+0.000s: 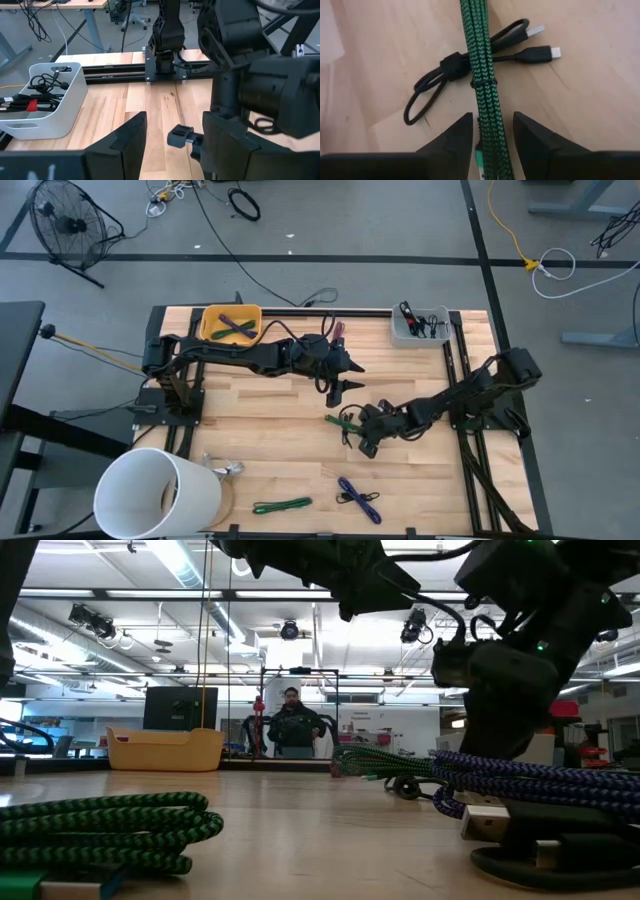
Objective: Pick & Place USB Port
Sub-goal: Put the green charger cable into the yellow bin
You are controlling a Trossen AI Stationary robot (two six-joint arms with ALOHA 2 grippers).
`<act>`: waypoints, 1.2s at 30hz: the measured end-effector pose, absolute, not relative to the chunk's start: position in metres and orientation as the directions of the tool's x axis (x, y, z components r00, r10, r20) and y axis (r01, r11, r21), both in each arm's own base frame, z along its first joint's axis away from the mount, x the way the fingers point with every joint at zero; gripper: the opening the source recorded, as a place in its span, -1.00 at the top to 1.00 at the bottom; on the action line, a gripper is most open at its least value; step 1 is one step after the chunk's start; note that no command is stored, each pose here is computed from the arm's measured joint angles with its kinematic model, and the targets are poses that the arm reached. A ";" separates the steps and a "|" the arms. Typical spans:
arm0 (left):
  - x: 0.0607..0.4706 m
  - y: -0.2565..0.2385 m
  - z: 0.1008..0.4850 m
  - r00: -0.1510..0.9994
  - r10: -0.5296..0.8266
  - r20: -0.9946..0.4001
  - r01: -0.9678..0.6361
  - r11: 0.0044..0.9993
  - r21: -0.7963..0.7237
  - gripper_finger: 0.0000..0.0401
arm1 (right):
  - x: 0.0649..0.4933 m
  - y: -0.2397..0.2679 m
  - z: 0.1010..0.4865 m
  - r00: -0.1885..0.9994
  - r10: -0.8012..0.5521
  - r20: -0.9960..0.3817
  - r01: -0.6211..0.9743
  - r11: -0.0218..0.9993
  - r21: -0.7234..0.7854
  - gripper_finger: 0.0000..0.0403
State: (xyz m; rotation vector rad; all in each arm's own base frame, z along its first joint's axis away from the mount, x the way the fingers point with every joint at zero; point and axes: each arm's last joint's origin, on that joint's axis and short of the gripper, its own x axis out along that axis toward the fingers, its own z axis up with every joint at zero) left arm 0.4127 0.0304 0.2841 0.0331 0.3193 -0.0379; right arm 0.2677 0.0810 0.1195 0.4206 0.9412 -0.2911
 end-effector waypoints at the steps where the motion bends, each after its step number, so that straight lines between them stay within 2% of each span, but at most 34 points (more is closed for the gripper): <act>1: 0.413 0.030 0.284 0.949 -0.032 -0.314 0.042 0.999 0.026 0.02 | 0.268 0.081 0.118 0.557 -0.060 -0.828 0.418 0.882 0.218 0.32; 3: 0.413 0.030 0.284 0.949 -0.032 -0.314 0.042 0.999 0.027 0.02 | 0.269 0.081 0.116 0.557 -0.073 -0.827 0.422 0.883 0.206 0.43; 7: 0.413 0.030 0.284 0.949 -0.032 -0.314 0.042 0.999 0.026 0.02 | 0.269 0.080 0.120 0.567 -0.066 -0.821 0.399 0.894 0.204 0.89; 12: 0.413 0.030 0.284 0.949 -0.032 -0.314 0.042 0.999 0.026 0.02 | 0.267 0.080 0.148 0.610 -0.055 -0.790 0.354 0.912 0.209 0.95; 18: 0.413 0.030 0.284 0.950 -0.032 -0.312 0.042 0.999 0.026 0.02 | 0.239 0.066 0.196 0.573 -0.231 -0.786 0.452 0.890 0.068 0.95; 23: 0.413 0.030 0.285 0.950 -0.032 -0.311 0.042 0.999 0.027 0.02 | 0.218 0.058 0.229 0.642 -0.261 -0.721 0.469 0.877 0.100 0.95; 32: 0.413 0.030 0.285 0.950 -0.028 -0.311 0.039 0.999 0.029 0.02 | 0.185 0.044 0.263 0.713 -0.331 -0.618 0.473 0.878 0.075 0.95; 36: 0.413 0.030 0.285 0.951 -0.028 -0.309 0.039 0.999 0.029 0.02 | 0.174 0.039 0.270 0.715 -0.396 -0.575 0.525 0.848 0.070 0.95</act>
